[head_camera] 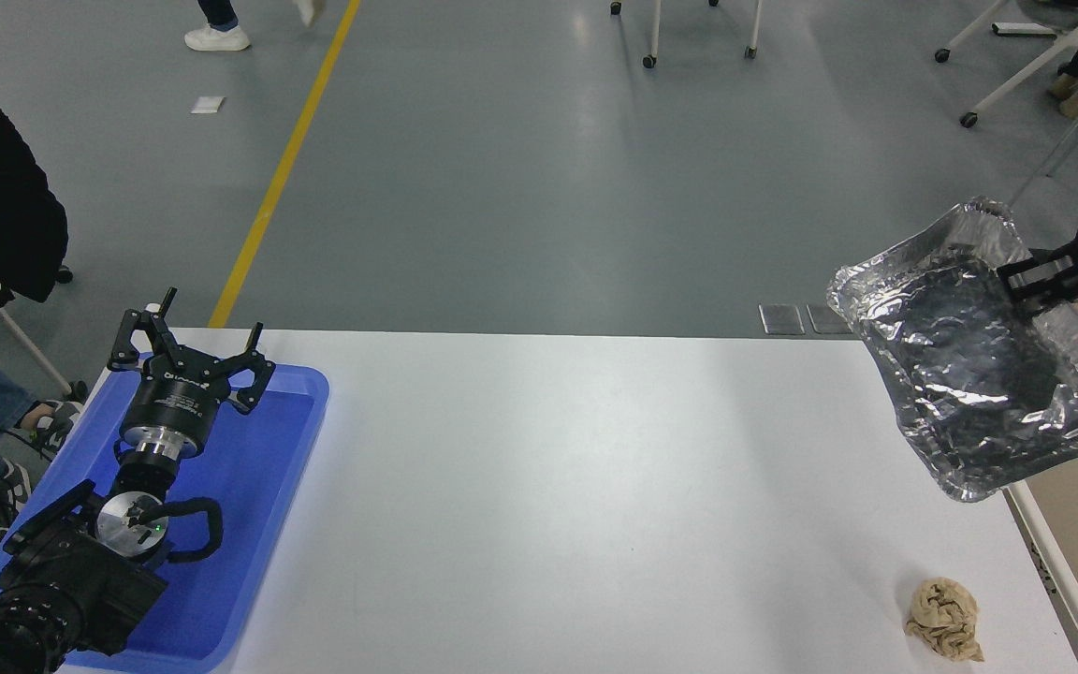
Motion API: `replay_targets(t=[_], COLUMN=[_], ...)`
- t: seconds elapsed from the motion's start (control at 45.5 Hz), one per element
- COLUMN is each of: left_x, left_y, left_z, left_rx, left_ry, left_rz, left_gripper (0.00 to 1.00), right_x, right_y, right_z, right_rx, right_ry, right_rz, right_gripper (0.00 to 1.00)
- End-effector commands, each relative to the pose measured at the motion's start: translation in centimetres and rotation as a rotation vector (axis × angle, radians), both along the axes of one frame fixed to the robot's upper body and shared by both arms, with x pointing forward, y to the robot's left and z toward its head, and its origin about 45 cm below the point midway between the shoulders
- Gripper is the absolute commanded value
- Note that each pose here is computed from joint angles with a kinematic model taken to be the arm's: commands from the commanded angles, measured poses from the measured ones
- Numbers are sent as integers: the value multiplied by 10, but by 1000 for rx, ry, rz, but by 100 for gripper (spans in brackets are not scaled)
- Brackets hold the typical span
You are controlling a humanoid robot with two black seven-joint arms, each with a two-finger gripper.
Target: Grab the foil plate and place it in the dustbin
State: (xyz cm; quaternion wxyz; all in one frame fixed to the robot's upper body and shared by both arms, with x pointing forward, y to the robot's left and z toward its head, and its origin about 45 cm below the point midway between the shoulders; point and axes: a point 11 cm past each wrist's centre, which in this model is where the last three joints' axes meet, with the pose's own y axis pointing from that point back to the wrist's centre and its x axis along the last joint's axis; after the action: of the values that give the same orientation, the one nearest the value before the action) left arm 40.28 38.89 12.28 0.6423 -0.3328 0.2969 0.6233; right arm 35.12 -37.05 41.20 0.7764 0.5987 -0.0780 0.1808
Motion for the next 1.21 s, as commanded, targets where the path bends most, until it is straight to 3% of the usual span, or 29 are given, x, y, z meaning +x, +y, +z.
replay_targets(t=[0.0, 0.22, 0.374, 0.725, 1.011, 1.187], left_x=[0, 0, 0, -1, -1, -1], left_y=[1, 1, 1, 1, 2, 3], left_z=[0, 0, 0, 0, 0, 0], left_rx=[1, 1, 1, 1, 2, 3], left_ry=[-1, -1, -1, 0, 0, 0], left_rz=[1, 1, 3, 3, 4, 5], left_gripper=[100, 100, 100, 100, 100, 100], right_x=[-4, 6, 8, -13, -45, -44], right_y=[-34, -127, -176, -257, -269, -263], right_z=[-3, -9, -33, -114, -209, -239], right_rx=[-51, -227, -240, -347, -392, -394], right_ry=[5, -41, -70, -183, -189, -229], right_rz=[-50, -107, -192, -228, -134, -132], right_gripper=[0, 0, 0, 0, 0, 0])
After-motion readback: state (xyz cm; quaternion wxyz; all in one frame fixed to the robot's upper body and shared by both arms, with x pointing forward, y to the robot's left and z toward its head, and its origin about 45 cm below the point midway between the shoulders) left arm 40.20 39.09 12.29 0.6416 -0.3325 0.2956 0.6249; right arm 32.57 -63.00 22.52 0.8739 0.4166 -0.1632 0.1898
